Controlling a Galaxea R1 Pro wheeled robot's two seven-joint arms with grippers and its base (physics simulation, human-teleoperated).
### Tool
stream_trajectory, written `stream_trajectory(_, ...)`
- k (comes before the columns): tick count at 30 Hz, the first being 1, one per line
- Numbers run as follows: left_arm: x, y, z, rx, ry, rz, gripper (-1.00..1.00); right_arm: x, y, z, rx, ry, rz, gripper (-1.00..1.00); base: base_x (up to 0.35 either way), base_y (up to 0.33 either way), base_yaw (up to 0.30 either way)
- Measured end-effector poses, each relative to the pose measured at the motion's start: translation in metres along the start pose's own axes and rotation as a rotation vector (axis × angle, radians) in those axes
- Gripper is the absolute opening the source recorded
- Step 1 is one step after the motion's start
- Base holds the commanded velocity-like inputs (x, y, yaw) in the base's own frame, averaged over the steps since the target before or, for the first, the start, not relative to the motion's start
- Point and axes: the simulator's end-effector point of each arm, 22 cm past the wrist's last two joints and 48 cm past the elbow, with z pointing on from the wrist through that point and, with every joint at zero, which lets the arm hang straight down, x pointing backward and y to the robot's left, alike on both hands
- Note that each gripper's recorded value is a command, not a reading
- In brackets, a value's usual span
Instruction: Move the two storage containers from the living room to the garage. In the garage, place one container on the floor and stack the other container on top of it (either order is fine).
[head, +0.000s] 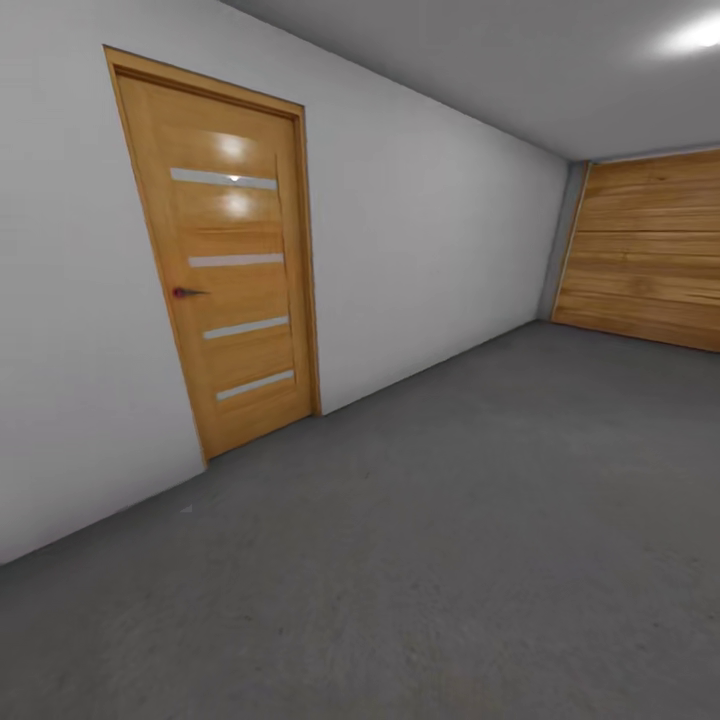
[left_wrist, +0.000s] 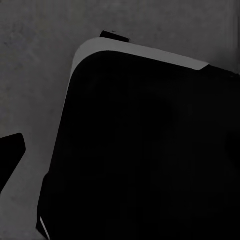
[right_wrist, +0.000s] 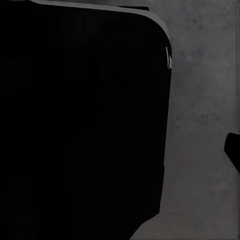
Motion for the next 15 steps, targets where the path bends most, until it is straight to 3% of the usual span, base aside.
stream_trajectory(15,0.0009,0.0,0.0,-0.001,0.004,0.0,1.0,0.0007,-0.0072,0.0,0.008,0.003,-0.009,1.0,0.312,0.0,0.001)
